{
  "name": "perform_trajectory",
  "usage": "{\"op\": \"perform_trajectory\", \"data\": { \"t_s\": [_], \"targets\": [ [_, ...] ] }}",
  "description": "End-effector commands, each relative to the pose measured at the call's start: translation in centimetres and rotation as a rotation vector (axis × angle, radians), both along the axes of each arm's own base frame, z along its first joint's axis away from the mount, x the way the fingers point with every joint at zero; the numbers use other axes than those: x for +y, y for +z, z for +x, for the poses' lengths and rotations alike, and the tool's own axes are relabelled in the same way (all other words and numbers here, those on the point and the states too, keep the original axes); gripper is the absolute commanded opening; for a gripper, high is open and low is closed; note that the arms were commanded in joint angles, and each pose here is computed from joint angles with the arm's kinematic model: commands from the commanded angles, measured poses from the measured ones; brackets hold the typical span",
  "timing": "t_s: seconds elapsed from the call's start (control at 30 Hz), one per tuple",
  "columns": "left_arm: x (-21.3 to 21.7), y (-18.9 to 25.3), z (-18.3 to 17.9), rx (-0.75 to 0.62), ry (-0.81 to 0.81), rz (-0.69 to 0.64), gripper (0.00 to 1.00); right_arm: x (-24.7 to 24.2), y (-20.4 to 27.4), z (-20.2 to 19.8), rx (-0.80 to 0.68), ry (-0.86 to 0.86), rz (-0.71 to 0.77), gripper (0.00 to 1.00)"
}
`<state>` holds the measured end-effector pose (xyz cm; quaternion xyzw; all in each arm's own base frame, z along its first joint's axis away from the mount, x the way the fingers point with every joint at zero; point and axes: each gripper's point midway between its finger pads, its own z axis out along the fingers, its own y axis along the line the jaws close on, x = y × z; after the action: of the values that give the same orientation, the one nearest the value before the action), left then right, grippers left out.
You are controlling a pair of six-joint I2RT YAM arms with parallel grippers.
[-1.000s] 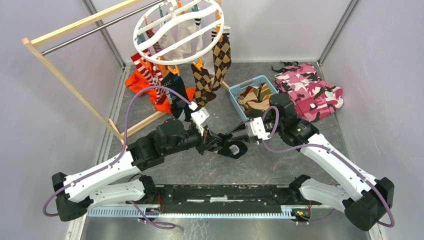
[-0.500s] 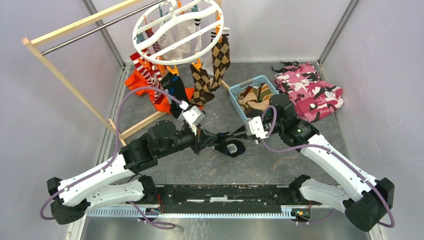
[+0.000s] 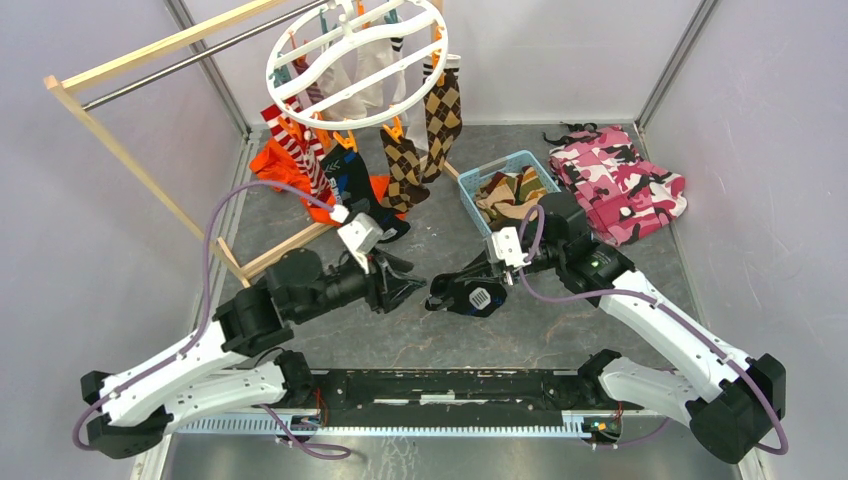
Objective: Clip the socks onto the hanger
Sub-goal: Pick up the sock from the bin, then clamp the sock onto the hanger.
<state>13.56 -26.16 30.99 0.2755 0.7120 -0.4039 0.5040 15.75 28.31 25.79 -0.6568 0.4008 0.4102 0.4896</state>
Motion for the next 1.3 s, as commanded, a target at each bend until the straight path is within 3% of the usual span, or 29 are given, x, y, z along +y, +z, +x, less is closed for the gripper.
{"op": "perform_trajectory", "data": {
  "t_s": [0.0,0.2,0.27,0.53,0.8,1.0,1.27],
  "targets": [
    [1.3,1.7,-1.1,-0.129,-0.04,-0.088,0.57,0.1,1.3,-0.3,-0.013,0.011,0.037,0.0],
    [5.6,2.1,0.9,-0.268,0.168,-0.192,0.89,0.3,1.2,-0.4,0.013,0.01,0.049,0.0],
    [8.0,1.0,2.8,-0.276,0.335,-0.186,0.99,0.4,1.2,0.1,0.026,-0.018,0.055,0.0],
    [12.0,-3.2,6.4,-0.311,0.64,-0.092,1.0,0.7,1.6,1.0,0.034,-0.057,0.064,0.0],
    [13.1,-6.5,9.9,-0.344,0.767,0.101,1.0,0.9,2.5,1.3,0.032,-0.059,0.071,0.0],
    [16.1,-8.2,13.6,-0.259,0.838,-0.023,0.91,1.0,3.4,1.5,0.023,-0.061,0.073,0.0],
    [13.9,-7.9,14.2,-0.277,0.634,-0.206,0.88,1.2,3.6,1.8,0.016,-0.059,0.072,0.0]
  ]
}}
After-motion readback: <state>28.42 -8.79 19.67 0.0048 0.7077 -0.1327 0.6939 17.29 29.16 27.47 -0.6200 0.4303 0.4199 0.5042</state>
